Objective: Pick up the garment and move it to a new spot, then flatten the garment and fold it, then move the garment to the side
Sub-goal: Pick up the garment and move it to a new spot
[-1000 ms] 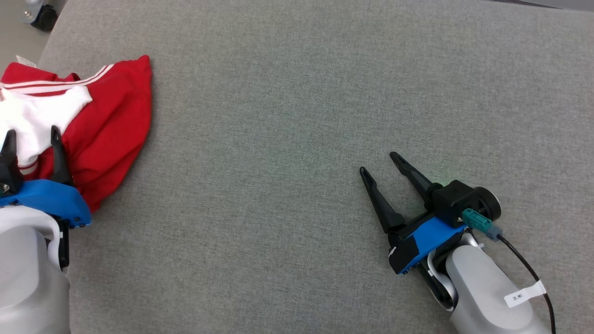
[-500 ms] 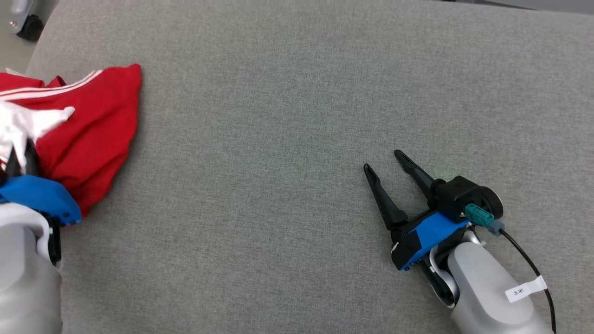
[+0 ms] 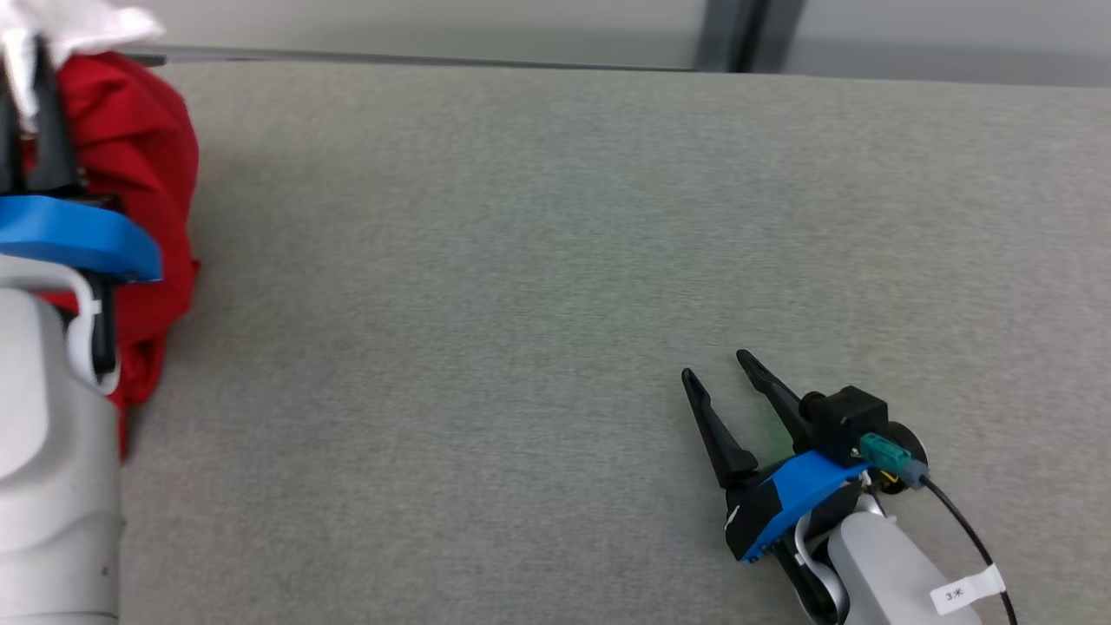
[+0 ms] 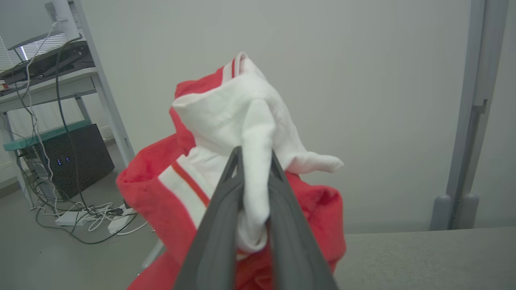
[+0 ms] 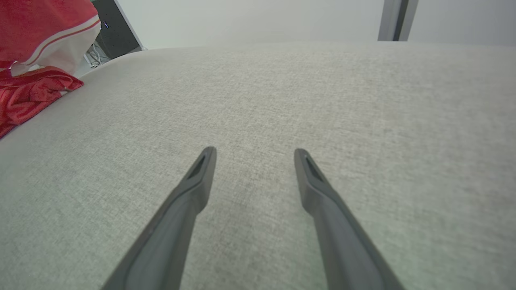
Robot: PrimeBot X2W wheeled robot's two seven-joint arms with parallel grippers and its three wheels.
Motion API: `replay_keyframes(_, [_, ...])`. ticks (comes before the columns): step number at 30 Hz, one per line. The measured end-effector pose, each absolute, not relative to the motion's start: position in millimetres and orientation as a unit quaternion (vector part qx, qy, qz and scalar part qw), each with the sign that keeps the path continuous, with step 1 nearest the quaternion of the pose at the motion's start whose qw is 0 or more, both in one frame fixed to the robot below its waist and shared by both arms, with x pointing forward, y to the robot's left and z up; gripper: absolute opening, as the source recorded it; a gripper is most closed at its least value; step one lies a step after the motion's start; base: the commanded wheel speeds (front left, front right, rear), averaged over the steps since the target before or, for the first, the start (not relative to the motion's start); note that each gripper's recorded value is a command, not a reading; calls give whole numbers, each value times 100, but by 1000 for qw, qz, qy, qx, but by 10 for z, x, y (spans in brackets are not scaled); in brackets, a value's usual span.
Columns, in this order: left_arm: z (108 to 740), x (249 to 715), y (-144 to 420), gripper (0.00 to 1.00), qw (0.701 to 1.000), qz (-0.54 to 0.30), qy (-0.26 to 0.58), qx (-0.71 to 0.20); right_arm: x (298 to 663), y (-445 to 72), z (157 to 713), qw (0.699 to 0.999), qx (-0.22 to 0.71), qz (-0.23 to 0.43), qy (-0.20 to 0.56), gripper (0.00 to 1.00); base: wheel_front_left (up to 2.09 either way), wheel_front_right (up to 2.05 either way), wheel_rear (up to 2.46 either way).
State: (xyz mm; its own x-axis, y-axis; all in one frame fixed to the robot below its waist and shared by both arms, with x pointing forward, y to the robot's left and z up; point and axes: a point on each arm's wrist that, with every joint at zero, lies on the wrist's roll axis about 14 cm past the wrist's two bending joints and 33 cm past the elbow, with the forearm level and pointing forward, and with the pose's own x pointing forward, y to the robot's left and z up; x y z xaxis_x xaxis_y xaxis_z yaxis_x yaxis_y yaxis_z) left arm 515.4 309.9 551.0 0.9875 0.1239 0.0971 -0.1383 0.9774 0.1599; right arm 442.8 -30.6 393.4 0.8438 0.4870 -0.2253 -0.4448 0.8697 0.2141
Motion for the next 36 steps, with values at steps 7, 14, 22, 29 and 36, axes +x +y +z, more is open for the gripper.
replay_keyframes(7, [5662,5384,1674,0,989,-104,-96,41,4299,-854,3999,974,82,165,133,100,0,0,0])
replay_keyframes(14, [5592,5314,402,0,966,-233,-93,-56,4091,-1325,4009,983,78,99,135,100,0,0,0])
replay_keyframes(22, [5274,4913,-630,0,930,-350,-38,-108,3869,-1693,4055,987,81,42,132,100,0,0,0])
replay_keyframes(29, [4960,4669,-818,100,923,-369,11,-108,3809,-1800,4099,988,87,24,126,100,0,0,0])
replay_keyframes(36, [4678,4656,-269,100,953,-281,44,-100,3897,-1710,4194,989,89,37,110,100,0,0,0])
